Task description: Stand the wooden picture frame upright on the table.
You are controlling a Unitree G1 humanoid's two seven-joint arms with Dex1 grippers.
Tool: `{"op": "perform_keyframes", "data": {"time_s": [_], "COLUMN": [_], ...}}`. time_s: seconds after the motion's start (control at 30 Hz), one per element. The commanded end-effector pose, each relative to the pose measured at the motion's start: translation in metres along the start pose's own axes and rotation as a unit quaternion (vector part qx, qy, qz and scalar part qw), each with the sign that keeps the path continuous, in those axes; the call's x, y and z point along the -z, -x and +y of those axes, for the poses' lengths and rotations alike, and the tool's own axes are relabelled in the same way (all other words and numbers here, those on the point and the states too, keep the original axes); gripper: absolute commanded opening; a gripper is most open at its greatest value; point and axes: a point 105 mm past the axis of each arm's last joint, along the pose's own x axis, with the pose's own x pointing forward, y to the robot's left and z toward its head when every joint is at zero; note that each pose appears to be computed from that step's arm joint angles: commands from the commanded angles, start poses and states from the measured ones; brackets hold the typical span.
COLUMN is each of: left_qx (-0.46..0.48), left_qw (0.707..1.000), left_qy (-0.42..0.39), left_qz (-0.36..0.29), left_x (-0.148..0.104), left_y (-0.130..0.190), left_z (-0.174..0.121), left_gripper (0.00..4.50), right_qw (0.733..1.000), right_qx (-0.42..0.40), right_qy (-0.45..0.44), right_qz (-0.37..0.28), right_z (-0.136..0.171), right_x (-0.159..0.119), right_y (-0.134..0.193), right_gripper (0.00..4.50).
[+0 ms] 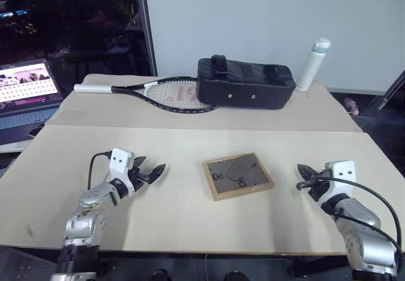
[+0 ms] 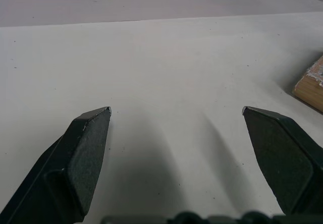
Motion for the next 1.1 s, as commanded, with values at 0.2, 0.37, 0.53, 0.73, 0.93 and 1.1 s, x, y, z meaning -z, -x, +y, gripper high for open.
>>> {"op": "perform_keyframes", "data": {"time_s": [0.2,0.37,0.53,0.73,0.93,1.1], "left_qx": [0.102,0.138,0.182,0.214,0.245,0.324], "left_qw": [0.994,0.99,0.983,0.973,0.959,0.934], "left_qy": [-0.018,-0.025,-0.037,-0.077,-0.12,-0.098], "left_qz": [-0.032,-0.028,0.001,0.033,0.073,0.111], "left_x": [-0.062,-0.065,-0.049,-0.031,-0.012,0.003], "left_y": [-0.015,-0.056,-0.107,-0.141,-0.147,-0.133], "left_z": [0.005,0.0,-0.034,-0.083,-0.107,-0.117], "left_gripper": [2.71,0.92,0.08,0.08,0.08,0.08], "right_qw": [0.971,0.95,0.944,0.955,0.963,0.974], "right_qx": [-0.217,-0.296,-0.307,-0.252,-0.226,-0.195], "right_qy": [0.075,0.045,0.031,0.033,-0.002,-0.015], "right_qz": [0.058,0.089,0.116,0.151,0.148,0.116], "right_z": [0.025,0.059,0.078,0.072,0.077,0.069], "right_x": [-0.018,-0.028,-0.022,0.012,0.029,0.027], "right_y": [0.044,0.07,0.07,0.054,0.036,0.009], "right_gripper": [0.0,0.0,0.0,0.0,0.0,0.0]}}
